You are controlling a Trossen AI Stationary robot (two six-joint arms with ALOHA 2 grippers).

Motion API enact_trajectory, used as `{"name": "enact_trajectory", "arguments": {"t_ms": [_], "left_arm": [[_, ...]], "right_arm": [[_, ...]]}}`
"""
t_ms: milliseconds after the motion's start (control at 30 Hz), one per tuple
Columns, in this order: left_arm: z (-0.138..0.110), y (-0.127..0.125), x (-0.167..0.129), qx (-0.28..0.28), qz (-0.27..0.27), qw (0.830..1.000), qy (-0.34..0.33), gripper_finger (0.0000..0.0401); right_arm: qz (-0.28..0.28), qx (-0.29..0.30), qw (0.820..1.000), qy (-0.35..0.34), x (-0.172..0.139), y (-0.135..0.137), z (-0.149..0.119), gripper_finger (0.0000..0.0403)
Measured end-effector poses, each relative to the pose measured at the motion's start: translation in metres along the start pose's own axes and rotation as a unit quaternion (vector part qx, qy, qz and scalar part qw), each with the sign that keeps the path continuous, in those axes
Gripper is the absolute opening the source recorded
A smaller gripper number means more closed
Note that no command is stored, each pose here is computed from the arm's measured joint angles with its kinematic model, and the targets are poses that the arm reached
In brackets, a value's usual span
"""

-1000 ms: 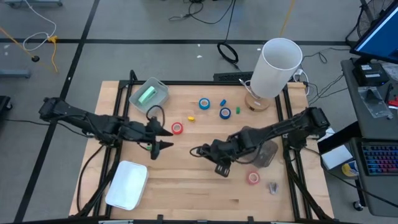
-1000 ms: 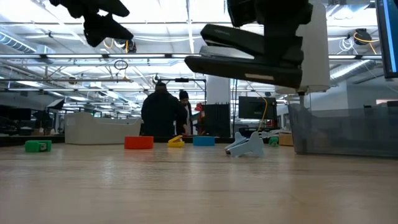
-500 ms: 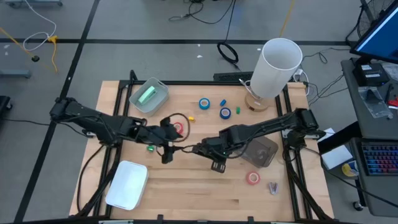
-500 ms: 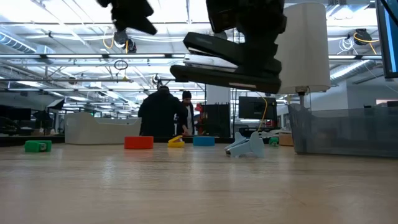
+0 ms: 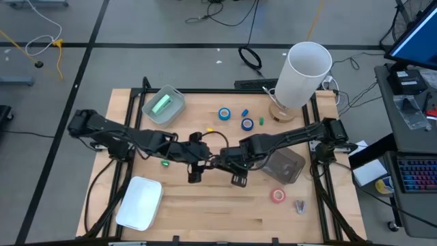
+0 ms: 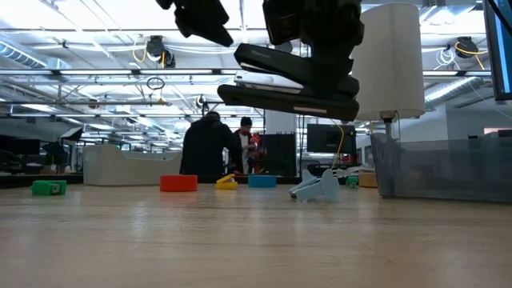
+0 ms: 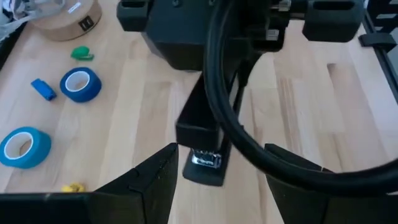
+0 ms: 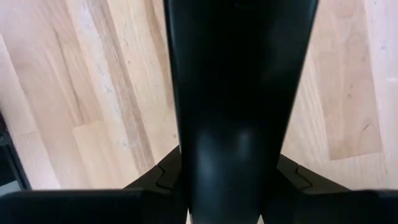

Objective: Pick and place Stapler, Stapler remover, tape
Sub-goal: Put the large black stapler into the gray bin

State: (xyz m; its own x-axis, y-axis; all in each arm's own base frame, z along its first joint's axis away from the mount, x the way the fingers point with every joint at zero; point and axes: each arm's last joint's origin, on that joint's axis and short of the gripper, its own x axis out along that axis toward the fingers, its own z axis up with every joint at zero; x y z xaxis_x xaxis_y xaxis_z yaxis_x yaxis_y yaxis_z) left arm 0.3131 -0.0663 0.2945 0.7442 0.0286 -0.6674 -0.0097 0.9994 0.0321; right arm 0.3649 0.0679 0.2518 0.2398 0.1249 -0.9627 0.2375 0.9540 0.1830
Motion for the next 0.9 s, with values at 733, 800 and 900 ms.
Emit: {"name": "enact_trajectory", "arguments": {"t_ms": [733,800,900], "left_arm": [[0.005,0.017,0.037,-0.020,-0.034,0.999,-0.016,0.0234],[0.005,0.019,0.038,-0.019,-0.035,0.999,-0.012,0.0234],[0.005,0.021,0.038,-0.018,-0.042,0.999,-0.013,0.0234]], "right_arm": [[0.010,-0.026,0.999,-0.017,0.004,0.002,0.004,0.0124],[0.019,-0.028,0.999,-0.018,0.005,0.004,0.005,0.0124],[0.020,-0.030,0.999,-0.018,0.005,0.004,0.005,0.0124]]}}
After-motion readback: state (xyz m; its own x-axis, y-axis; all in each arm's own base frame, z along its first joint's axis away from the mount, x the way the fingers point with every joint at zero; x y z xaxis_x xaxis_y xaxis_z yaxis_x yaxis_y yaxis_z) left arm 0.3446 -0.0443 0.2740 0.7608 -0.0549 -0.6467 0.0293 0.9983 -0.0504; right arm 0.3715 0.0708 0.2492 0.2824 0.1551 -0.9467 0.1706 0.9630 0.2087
